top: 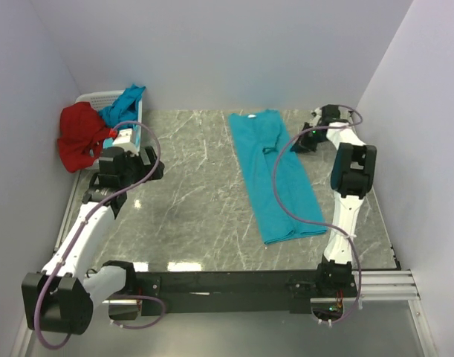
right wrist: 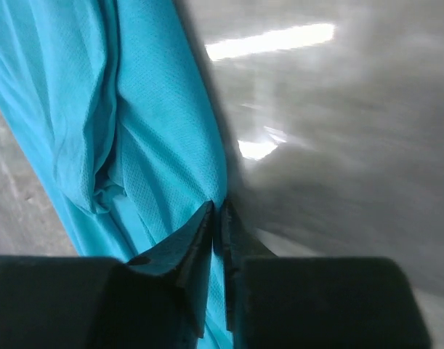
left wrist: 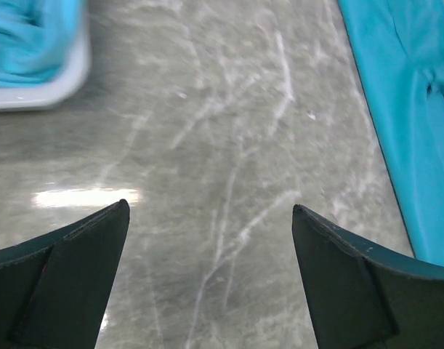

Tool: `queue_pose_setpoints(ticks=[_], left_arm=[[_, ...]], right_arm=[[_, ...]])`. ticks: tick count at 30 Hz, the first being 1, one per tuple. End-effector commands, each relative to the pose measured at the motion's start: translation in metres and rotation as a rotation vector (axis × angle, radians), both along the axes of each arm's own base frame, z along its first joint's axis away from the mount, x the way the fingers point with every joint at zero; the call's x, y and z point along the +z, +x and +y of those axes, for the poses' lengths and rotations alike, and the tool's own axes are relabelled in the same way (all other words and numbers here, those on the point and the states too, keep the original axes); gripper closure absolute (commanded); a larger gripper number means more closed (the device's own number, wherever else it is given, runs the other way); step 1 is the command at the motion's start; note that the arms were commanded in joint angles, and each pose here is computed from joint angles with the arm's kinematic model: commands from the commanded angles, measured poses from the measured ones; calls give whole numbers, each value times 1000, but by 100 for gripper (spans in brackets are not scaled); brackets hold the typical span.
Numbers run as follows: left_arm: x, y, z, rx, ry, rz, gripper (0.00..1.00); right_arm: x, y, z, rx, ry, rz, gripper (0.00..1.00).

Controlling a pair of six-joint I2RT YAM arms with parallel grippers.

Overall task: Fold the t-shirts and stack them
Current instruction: Fold the tshirt

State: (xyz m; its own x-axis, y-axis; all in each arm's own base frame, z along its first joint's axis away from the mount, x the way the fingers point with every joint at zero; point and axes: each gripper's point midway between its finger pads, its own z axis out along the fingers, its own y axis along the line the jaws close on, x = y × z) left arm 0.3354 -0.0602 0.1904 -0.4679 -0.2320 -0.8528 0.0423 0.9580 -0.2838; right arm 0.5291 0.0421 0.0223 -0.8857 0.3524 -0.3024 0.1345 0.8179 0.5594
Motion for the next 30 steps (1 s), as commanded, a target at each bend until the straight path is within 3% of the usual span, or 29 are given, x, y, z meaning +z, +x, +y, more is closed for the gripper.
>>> queue_pose_setpoints(ticks=[1,3,4,6,7,10,13,16,19,21,22,26,30], left_arm=[[21,3,-38,-216,-100,-54,1],[20,1,-57,-327,-139,-67,1],[21,-7,-76,-423,-181,-60,1],[15,-10,-101,-514,-172,-37,0],[9,-25,-130,-622,-113,-29,1],[-7,-58,-193,-836,6,-35,4],[-26,-88,-235,-1086,203,-179,5],[-43,-119,-262,-1260,304,-280,7],[-44,-134,-288,-1368,400,-440,8],[-49,-139,-303,-1406,431,-463,8],[-53,-147,-311,-1438,467,-485,9],[-86,-162,-336,-1513,574,-477,11],[-110,-174,-354,-1561,649,-479,14]], right_arm=[[44,-6,-10,26,-72,-75,80],[49,-11,-19,31,-112,-88,78],[61,-17,-24,33,-138,-112,70],[71,-22,-36,64,-211,-161,65],[84,-31,-38,100,-237,-196,57],[116,-55,-36,210,-280,-310,57],[153,-85,-19,318,-266,-448,54],[189,-116,-5,400,-272,-610,54],[218,-146,9,475,-289,-803,50],[232,-157,17,506,-291,-923,36],[230,-170,19,515,-285,-948,22],[240,-198,35,634,-169,-995,20],[250,-206,27,613,-122,-1021,21]])
